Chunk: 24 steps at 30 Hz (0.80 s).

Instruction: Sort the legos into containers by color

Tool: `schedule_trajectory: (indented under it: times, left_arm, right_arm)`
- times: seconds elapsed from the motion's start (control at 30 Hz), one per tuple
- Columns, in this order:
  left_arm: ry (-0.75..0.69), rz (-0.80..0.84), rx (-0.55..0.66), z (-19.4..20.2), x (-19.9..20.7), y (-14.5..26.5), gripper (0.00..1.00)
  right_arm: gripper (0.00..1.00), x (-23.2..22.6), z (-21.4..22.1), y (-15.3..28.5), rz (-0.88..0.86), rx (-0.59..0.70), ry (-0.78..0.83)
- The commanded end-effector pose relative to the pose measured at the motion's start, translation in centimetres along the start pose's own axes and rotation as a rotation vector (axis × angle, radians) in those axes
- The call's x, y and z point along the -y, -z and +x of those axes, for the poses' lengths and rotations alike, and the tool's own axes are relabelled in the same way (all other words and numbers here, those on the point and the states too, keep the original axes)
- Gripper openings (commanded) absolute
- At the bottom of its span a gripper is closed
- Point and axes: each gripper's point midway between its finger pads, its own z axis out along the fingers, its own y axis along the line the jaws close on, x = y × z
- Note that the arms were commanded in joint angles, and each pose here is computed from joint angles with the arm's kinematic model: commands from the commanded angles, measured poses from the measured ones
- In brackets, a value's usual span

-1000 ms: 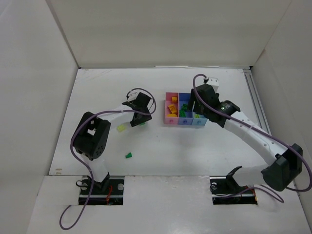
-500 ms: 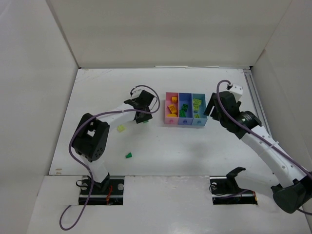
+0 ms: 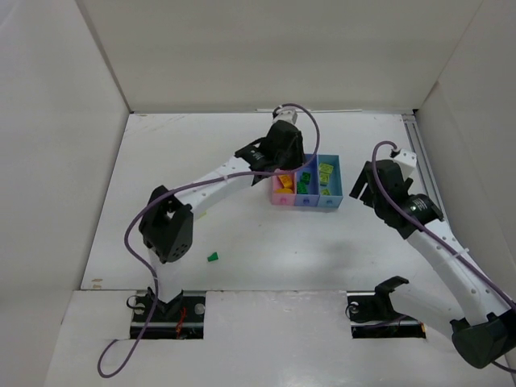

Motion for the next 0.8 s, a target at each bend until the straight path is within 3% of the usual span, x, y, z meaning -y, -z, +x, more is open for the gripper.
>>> schedule_trajectory:
  times: [0.0,0.17,0.3,0.47,0.6,0.7,0.73,0.77]
  left_arm:
    - [-0.049,0.028,-0.033,0.2,1.6,-2.0,0.22]
    - [-0.053,0.004,-0.048,0.3,1.8,-4.1,0.32]
    - [-0.064,0.015,-0.058,0.5,1.9,-4.3,0.58]
    - [-0.088,0.055,-0.038,-0.5,3.2,-2.9,0.7]
    - [-0.077,0.008,-0.01,-1.1,1.9,0.1,0.76]
    - [-0.02,-0.067,0.012,-1.0,-2.4,3.5,0.91]
    - [0.026,-0.108,0.025,-0.8,-4.1,4.4,1.0]
    - [0.058,-0.137,0.033,-0.5,-5.6,5.4,1.0]
  right_arm:
    - [0.79,0.3,-0.7,0.3,0.001,0.021,-0.029]
    - [0.79,1.0,-0.5,0.2,0.026,0.011,-0.029]
    - [0.8,1.4,-0.9,0.3,0.036,0.024,-0.03]
    - [0.8,1.2,-0.9,0.3,0.022,0.022,-0.002]
    - [0.8,-3.3,-1.0,0.2,-0.209,0.029,0.136]
    - [0.8,-8.1,1.0,1.8,-0.413,0.013,0.275]
    - [0.8,-9.8,1.2,2.4,-0.466,0.034,0.31]
    - [0.8,-12.1,2.8,4.0,-0.557,0.032,0.384]
